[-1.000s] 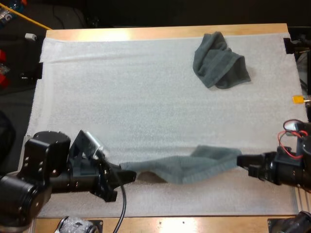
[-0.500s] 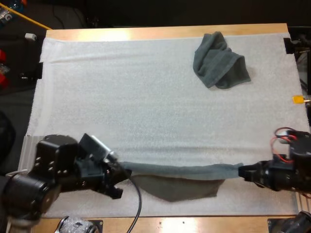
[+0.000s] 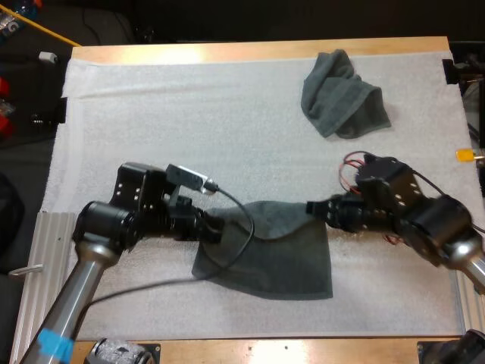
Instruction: Pick towel from pile, fold and stack
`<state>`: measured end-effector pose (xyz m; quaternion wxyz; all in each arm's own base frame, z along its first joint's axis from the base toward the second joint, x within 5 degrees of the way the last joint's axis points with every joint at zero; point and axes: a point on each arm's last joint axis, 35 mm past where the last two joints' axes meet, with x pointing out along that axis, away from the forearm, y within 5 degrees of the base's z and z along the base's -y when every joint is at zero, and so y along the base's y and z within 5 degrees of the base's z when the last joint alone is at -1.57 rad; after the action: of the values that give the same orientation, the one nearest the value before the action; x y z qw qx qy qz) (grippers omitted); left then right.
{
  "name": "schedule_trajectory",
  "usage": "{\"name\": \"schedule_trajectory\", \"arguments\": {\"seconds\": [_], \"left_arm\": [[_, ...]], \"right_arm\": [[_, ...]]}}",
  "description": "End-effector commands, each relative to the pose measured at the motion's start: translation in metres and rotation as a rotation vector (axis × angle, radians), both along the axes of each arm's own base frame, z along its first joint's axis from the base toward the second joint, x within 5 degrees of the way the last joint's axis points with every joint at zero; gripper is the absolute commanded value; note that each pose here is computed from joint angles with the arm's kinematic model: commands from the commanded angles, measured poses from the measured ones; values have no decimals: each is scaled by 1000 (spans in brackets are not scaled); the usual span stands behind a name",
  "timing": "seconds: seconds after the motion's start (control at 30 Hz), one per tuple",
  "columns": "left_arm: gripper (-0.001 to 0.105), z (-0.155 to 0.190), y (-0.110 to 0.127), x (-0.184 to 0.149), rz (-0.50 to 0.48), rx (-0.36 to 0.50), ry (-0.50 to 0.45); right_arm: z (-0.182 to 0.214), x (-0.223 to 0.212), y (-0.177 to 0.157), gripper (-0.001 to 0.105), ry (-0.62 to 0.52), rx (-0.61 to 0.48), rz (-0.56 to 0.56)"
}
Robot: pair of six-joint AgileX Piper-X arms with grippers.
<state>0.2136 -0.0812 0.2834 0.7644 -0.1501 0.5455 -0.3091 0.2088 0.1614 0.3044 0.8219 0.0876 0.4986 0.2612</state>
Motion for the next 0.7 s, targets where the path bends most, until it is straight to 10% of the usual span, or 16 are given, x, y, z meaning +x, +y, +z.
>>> {"name": "schedule_trajectory", "arguments": {"seconds": [0.0,0.67], "left_arm": [[0,-2,1,9,24,4,-18],[0,-60,29,72,162,-106,82]], "right_arm": [[-2,5,3,0,-16,3,-23],[-36,40,10,0,-61,-135,-342]]}}
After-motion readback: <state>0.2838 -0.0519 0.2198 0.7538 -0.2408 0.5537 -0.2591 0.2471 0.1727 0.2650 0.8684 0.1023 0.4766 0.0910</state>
